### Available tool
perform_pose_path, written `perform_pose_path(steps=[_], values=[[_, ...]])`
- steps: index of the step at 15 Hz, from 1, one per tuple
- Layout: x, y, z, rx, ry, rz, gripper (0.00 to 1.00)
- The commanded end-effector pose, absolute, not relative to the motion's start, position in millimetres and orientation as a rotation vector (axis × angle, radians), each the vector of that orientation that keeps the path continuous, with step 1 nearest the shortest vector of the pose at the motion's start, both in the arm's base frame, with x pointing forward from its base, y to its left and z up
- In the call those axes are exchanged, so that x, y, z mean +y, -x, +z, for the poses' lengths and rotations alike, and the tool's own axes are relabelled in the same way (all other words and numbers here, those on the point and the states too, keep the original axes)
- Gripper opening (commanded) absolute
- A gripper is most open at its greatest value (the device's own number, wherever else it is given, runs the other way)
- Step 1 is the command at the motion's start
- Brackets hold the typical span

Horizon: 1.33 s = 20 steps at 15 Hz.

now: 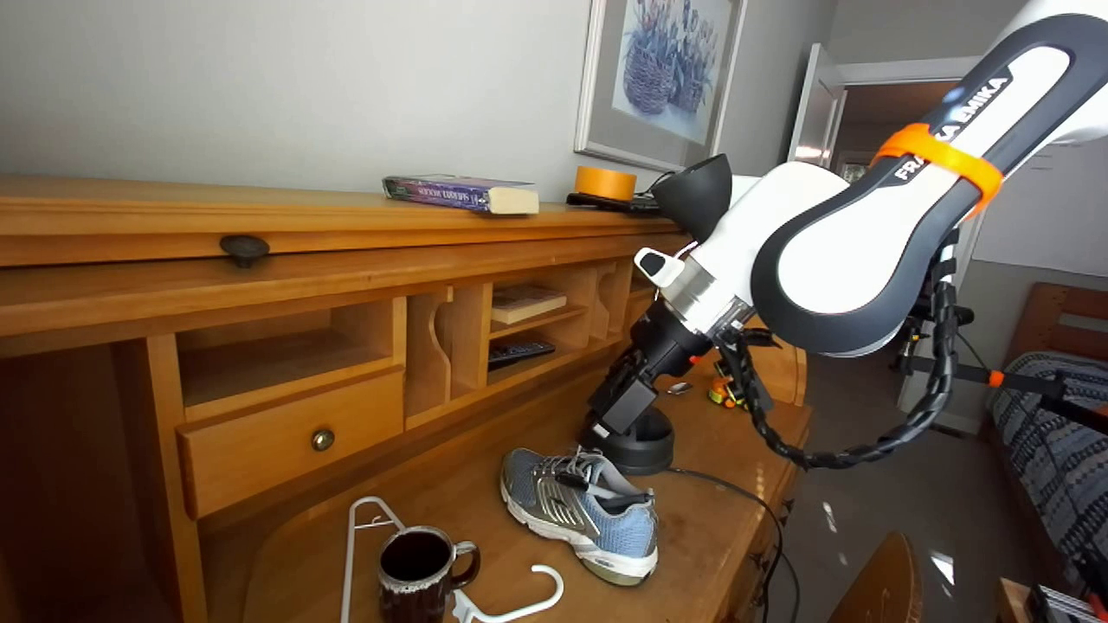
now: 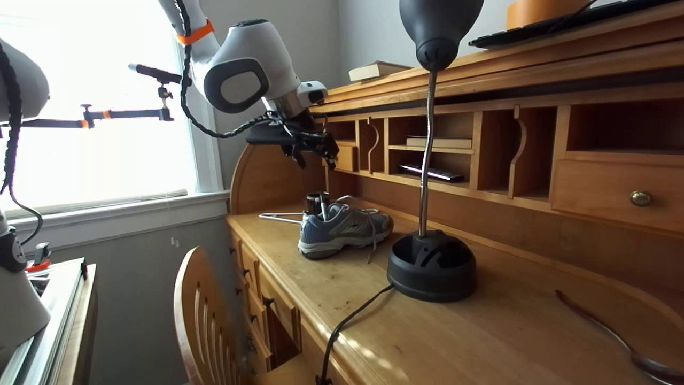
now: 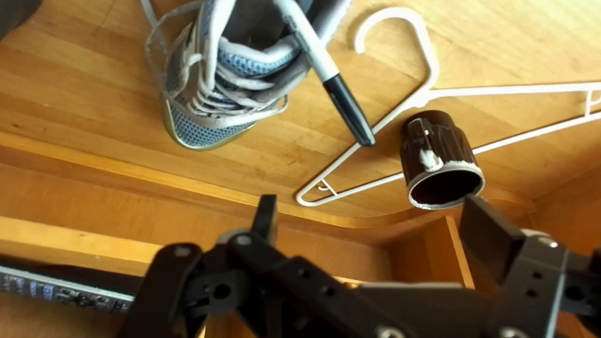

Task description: Pick up the pen to the right of the sneaker, place it inside the sneaker, pick up the marker out of the mug and place it in the sneaker

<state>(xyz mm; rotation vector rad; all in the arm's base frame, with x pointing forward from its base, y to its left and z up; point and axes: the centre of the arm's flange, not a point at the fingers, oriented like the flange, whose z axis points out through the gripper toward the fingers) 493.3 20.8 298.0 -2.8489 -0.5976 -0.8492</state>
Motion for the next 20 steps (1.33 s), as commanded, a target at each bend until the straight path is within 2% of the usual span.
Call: perform_pose_path(steps=[1,11,20], values=[[39.2,-486.2,315.3,-0.365,2.864,-0.669,1.0],[67.2,-484.3,340.6,-0.02,2.954,-0.35,1.0],[71.3,-479.9,367.0,0.184,3.147,-0.281,1.0]])
